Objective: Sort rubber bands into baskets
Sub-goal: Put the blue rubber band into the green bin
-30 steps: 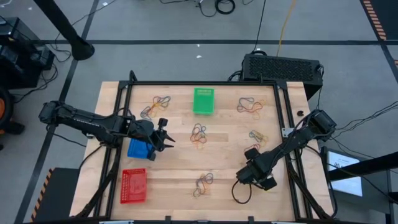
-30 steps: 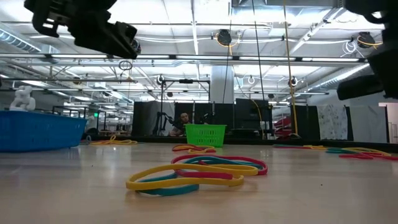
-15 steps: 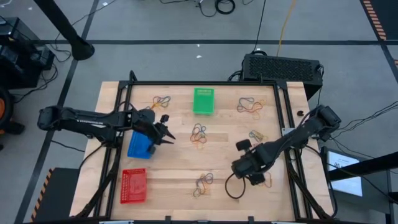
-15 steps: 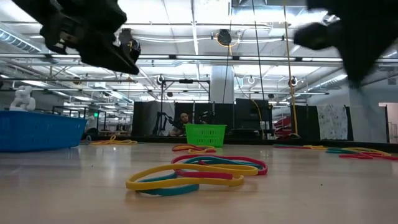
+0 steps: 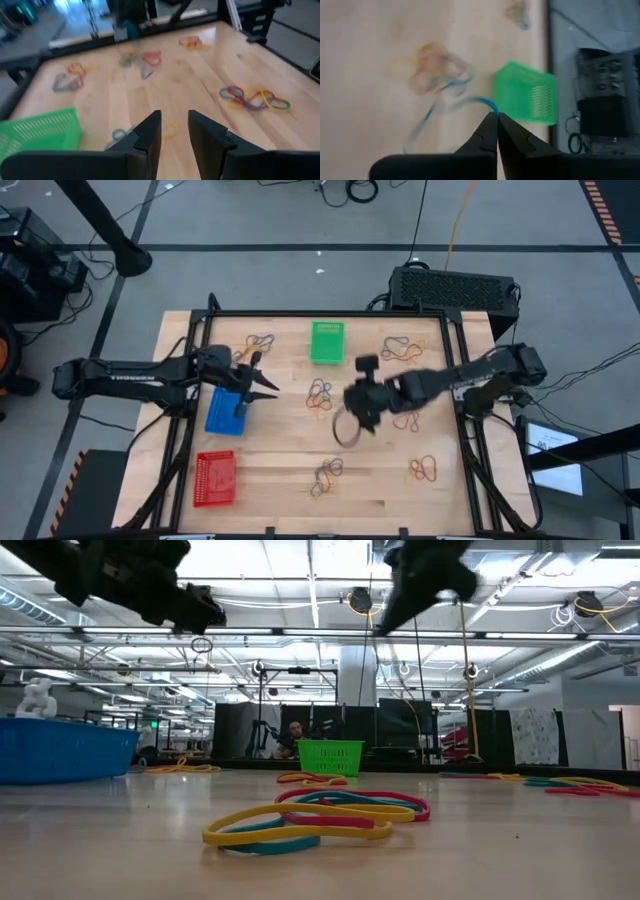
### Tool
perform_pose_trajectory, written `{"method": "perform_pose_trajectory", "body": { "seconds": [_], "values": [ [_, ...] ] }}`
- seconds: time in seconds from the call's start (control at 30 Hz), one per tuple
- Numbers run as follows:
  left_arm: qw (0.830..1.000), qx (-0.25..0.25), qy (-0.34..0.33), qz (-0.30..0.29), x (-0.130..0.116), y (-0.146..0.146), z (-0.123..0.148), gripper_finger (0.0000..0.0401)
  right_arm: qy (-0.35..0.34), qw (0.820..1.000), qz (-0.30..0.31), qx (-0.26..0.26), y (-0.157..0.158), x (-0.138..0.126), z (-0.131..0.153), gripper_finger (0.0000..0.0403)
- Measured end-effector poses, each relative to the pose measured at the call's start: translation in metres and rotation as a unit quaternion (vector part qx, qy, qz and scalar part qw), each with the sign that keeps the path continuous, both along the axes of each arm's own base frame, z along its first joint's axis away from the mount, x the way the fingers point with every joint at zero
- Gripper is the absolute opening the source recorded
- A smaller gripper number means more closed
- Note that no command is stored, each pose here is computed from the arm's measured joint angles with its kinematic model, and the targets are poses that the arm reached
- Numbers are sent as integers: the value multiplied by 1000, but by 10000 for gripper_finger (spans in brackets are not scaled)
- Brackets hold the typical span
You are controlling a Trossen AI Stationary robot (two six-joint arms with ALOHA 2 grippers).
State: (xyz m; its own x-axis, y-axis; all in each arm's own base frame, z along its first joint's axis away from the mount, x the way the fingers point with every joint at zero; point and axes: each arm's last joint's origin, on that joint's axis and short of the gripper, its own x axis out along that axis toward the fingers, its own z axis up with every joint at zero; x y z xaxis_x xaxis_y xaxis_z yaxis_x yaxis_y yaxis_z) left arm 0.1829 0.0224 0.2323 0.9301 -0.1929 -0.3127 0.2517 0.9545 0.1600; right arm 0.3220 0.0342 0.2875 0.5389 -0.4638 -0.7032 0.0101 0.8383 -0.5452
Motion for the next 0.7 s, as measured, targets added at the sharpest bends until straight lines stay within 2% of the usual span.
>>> {"method": "perform_pose_trajectory", "body": {
  "seconds": [0.1,0.2,0.37,0.5,0.7],
  "values": [
    [999,12,-50,17,-9,2,0,105,-51,998,-35,-11,-36,12,7,0],
    [997,8,-67,36,-18,5,0,105,-104,991,-84,-14,-72,17,15,0],
    [995,-6,-90,52,-25,7,7,105,-138,984,-110,36,-121,14,16,0],
    [994,-5,-97,51,-27,6,9,105,-141,977,-149,55,-151,14,6,0],
    [994,-10,-94,52,-27,6,8,105,-162,969,-156,100,-179,30,-21,0]
  ]
}}
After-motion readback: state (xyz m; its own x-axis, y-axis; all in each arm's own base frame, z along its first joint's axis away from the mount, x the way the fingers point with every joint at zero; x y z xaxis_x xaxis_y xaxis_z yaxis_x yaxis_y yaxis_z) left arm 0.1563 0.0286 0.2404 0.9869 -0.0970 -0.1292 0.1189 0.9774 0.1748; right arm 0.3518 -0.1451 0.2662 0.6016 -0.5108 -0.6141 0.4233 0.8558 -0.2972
